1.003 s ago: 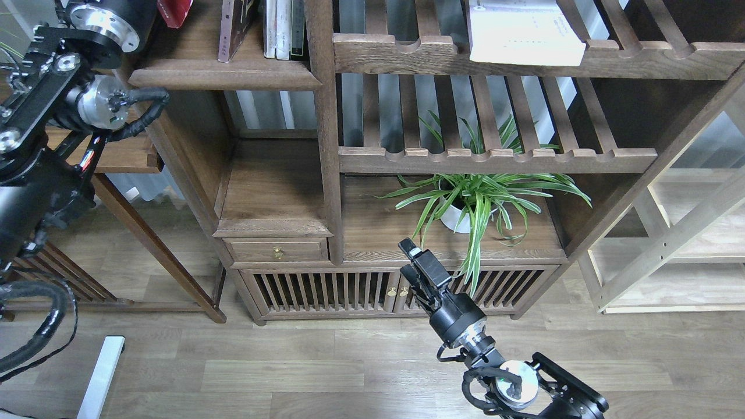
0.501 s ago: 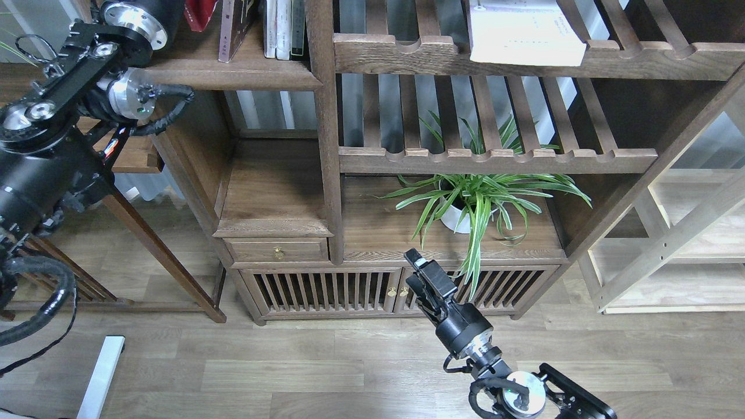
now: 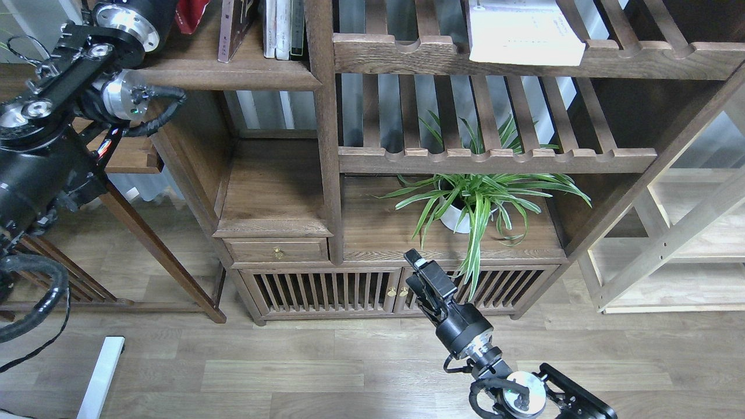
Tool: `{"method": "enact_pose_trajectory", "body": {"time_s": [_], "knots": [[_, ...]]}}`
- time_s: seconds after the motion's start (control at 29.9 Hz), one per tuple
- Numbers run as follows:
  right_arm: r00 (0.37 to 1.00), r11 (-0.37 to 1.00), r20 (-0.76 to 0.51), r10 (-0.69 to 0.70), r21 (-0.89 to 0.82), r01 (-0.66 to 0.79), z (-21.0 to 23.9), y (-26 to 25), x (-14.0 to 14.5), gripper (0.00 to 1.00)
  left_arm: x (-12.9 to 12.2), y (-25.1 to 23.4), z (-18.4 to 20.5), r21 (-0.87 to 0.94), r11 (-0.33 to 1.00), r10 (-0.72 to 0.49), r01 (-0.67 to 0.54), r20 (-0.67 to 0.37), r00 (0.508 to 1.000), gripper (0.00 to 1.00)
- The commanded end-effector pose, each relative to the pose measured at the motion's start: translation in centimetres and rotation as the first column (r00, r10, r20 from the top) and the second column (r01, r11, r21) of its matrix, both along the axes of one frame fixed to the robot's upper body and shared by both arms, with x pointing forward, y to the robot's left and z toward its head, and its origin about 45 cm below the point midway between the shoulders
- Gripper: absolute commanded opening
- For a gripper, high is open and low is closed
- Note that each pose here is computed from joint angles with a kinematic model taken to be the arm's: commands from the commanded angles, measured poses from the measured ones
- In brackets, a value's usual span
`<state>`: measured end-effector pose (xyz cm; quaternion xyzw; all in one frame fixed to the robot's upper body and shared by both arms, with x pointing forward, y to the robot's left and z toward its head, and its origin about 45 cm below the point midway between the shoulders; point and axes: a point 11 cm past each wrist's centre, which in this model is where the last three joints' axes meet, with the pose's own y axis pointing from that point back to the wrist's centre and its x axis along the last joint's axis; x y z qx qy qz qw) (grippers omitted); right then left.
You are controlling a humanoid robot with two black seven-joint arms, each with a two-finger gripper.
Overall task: Organize books on shelf
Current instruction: 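Push the red book into the top shelf with the left gripper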
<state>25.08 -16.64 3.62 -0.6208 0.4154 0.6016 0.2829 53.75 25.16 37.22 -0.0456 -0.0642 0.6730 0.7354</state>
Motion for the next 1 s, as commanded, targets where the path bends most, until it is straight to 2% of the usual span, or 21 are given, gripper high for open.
{"method": "enact_pose_trajectory", "body": {"time_s": [0.0, 0.1, 0.2, 0.33, 0.4, 0.67, 0.97], "knots": [[1.0, 1.0, 0.0, 0.0, -0.001, 0.0, 0.0, 0.0, 0.0, 0.99, 0.1, 0.0, -0.4, 0.002, 1.0, -0.001, 0.001, -0.01, 1.0, 0.12], [1.0, 1.0, 0.002, 0.0, -0.001, 0.0, 0.0, 0.0, 0.1, 0.99, 0.1, 0.1, -0.7, 0.01, 1.0, 0.001, -0.001, -0.013, 1.0, 0.14], [1.0, 1.0, 0.002, 0.0, -0.001, 0.0, 0.0, 0.0, 0.1, 0.99, 0.2, 0.1, -1.4, 0.034, 0.999, 0.005, -0.005, -0.024, 1.0, 0.28], [1.0, 1.0, 0.0, 0.0, -0.001, 0.0, 0.0, 0.0, 0.0, 0.99, 0.2, 0.3, -1.7, 0.036, 0.999, 0.015, -0.014, -0.007, 1.0, 0.3], [1.0, 1.0, -0.002, -0.001, 0.0, 0.001, 0.0, 0.0, -0.1, 0.99, 0.2, 0.3, -1.8, 0.037, 0.999, 0.018, -0.018, -0.009, 1.0, 0.35], [1.0, 1.0, -0.001, 0.0, -0.002, 0.0, -0.1, -0.1, -0.1, 0.99, 0.3, -0.3, -1.6, 0.018, 1.0, 0.017, -0.017, 0.012, 1.0, 0.36], [1.0, 1.0, 0.001, -0.001, -0.02, 0.001, -0.1, -0.9, 0.0, 0.99, 0.8, -0.9, 1.8, -0.024, 1.0, 0.013, -0.011, 0.062, 0.998, 0.36]]}}
